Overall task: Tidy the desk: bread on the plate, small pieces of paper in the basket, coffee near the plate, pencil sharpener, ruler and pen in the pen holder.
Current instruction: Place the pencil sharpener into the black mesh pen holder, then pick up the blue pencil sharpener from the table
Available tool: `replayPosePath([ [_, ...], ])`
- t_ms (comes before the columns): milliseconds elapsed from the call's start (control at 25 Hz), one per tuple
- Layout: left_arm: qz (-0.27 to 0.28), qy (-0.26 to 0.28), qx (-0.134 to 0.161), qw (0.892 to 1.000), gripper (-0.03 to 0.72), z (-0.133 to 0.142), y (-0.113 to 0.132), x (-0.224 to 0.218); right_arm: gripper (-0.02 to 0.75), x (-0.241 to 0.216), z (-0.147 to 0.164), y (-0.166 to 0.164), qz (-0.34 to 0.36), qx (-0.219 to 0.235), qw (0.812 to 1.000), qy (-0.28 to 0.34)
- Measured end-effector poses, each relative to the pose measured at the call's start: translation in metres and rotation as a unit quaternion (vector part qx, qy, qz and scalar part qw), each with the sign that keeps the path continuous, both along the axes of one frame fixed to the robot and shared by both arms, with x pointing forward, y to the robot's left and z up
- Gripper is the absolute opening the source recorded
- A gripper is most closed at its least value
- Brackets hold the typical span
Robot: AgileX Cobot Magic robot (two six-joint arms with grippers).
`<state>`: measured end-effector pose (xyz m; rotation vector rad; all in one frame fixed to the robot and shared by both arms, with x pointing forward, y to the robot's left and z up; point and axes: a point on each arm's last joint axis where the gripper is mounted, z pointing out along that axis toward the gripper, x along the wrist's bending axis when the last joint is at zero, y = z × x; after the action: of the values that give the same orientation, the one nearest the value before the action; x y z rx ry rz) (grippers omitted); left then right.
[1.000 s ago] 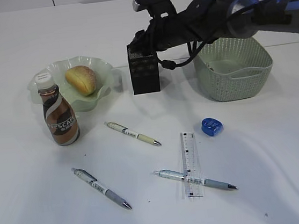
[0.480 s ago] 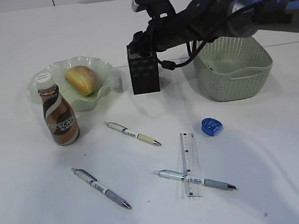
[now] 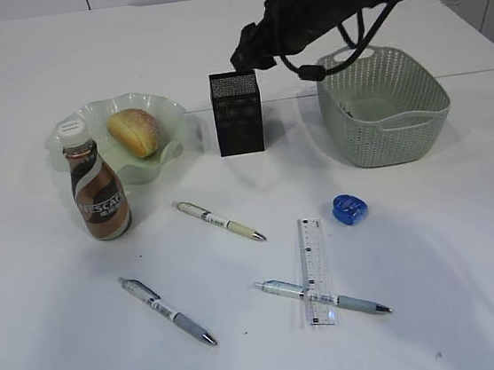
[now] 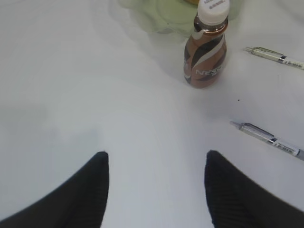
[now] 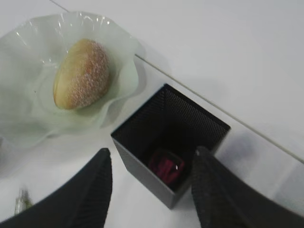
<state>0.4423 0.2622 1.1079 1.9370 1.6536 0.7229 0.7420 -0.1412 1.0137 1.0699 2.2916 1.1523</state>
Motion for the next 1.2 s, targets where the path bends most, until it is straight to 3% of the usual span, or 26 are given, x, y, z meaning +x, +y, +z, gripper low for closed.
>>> replayPosePath([
  [160,0.0,0.0,0.0,1.0,0.431,0.0,0.0,0.0,0.425,-0.018,0.018,-0.018,-0.017,-0.069,0.995,0.068],
  [200,0.0,0.0,0.0,1.0,0.43,0.0,0.0,0.0,0.425,-0.018,0.018,-0.018,-0.017,-0.069,0.995,0.068],
  [440,0.001,0.003,0.001,1.0,0.429,0.0,0.0,0.0,0.426,-0.042,0.034,-0.031,-0.03,-0.141,0.971,0.193],
  [1200,0.004,0.019,0.005,1.0,0.429,-0.002,0.001,-0.003,0.425,-0.047,0.038,-0.031,-0.096,-0.16,0.957,0.221],
])
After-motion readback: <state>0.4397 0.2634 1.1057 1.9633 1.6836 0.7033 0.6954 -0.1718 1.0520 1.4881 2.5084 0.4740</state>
